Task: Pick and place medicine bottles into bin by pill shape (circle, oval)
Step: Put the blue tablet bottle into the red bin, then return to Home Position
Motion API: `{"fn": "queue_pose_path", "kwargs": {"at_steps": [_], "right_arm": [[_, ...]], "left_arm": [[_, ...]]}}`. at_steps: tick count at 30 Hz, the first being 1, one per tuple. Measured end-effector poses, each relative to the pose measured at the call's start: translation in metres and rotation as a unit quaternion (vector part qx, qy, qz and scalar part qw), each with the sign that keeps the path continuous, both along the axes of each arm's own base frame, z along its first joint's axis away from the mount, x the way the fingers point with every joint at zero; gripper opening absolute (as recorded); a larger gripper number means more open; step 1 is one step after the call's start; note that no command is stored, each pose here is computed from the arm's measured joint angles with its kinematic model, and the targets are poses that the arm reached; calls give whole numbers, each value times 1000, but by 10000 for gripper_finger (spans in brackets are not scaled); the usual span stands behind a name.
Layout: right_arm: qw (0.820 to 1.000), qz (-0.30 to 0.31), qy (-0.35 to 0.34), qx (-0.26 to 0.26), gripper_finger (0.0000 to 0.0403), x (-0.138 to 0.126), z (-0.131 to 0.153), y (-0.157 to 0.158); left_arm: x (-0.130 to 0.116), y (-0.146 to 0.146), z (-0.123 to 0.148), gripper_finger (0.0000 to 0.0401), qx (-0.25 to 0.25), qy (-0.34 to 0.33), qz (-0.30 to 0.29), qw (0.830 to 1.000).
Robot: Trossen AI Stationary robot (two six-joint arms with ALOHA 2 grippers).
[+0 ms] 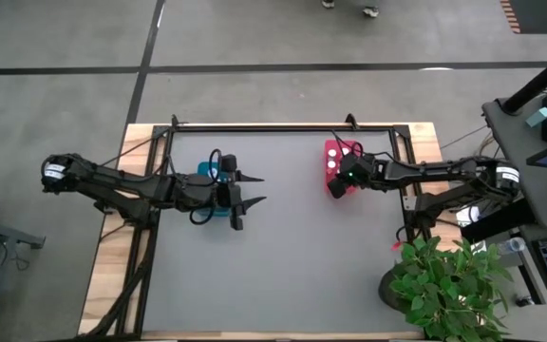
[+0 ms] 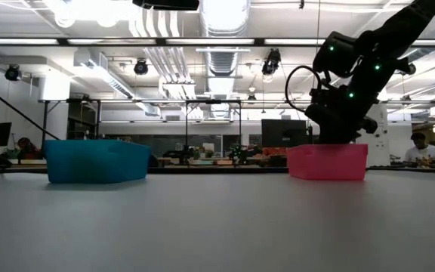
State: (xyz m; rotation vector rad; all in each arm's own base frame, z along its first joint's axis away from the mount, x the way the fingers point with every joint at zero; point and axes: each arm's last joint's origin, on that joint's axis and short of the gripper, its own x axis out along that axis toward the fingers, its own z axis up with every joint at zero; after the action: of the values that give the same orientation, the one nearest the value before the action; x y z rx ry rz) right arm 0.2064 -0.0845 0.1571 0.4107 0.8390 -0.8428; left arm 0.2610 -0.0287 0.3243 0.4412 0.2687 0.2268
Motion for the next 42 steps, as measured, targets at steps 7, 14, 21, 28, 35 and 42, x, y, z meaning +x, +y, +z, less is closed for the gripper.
{"fn": "queue_pose_path", "kwargs": {"at_steps": [7, 14, 21, 28, 35, 42], "right_arm": [[1000, 1, -1, -4, 126, -2, 3, 1], [1000, 1, -5, -5, 170, -3, 4, 1], [1000, 1, -22, -12, 197, -5, 12, 2], [998, 8, -61, -26, 198, -12, 29, 5], [983, 115, -101, -103, 190, -21, 61, 25], [932, 236, -157, -225, 171, -42, 86, 49]], "left_arm": [[0, 0, 0, 192, 0, 0, 0, 1000], [0, 1, 0, 192, 0, 0, 1, 1000], [0, 1, 0, 192, 0, 0, 1, 1000], [-1, 1, 1, 192, 1, 0, 1, 1000], [-24, 5, 6, 192, 2, 9, 1, 1000], [-76, 13, -6, 192, -7, -25, 2, 1000]]}}
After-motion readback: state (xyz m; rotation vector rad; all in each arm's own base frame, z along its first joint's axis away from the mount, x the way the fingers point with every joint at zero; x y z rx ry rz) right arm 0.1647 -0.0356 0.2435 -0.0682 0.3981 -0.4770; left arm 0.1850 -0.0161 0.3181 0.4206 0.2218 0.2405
